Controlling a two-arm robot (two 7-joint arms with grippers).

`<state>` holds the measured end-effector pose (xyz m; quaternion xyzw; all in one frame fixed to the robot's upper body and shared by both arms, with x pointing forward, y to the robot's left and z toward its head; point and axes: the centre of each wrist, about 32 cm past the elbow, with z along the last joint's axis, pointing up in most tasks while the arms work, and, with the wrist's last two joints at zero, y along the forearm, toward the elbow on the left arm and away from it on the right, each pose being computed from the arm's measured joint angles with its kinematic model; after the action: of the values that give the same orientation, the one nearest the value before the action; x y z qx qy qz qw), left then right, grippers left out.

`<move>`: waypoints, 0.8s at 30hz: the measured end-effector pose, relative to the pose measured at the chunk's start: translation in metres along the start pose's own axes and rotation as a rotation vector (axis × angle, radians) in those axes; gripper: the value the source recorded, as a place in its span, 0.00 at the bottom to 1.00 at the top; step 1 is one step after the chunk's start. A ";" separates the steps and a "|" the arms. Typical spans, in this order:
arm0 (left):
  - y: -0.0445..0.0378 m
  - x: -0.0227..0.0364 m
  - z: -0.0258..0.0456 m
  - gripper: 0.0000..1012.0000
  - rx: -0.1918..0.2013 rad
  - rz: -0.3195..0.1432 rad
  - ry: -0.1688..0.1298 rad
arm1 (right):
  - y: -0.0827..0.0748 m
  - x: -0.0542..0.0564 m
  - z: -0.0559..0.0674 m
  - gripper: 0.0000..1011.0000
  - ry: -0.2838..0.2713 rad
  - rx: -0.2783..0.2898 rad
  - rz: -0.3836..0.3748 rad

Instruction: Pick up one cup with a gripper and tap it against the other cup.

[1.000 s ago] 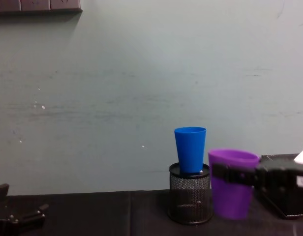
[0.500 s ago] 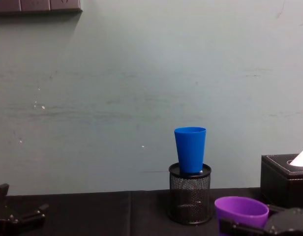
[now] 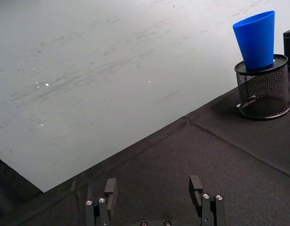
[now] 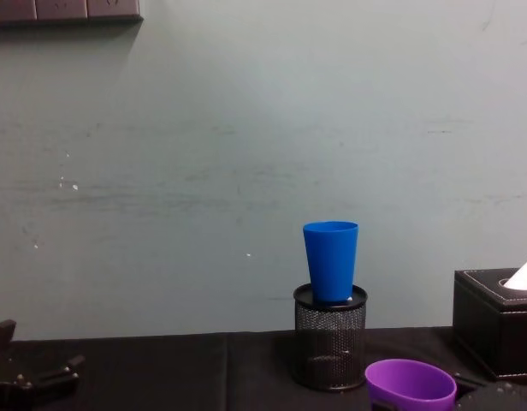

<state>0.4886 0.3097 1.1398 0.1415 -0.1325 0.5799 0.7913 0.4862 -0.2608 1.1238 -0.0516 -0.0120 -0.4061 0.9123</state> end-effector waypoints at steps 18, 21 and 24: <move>0.0000 0.0000 0.0000 0.99 0.000 0.000 0.000 | 0.007 0.000 -0.007 0.72 0.051 -0.015 -0.009; 0.0000 0.0000 0.0000 0.99 0.000 0.000 0.000 | 0.007 0.000 -0.007 0.72 0.051 -0.015 -0.009; 0.0000 0.0000 0.0000 0.99 0.000 0.000 0.000 | 0.007 0.000 -0.007 0.72 0.051 -0.015 -0.009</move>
<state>0.4886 0.3097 1.1398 0.1415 -0.1324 0.5799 0.7913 0.4909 -0.2570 1.1167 -0.0482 0.0139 -0.4116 0.9100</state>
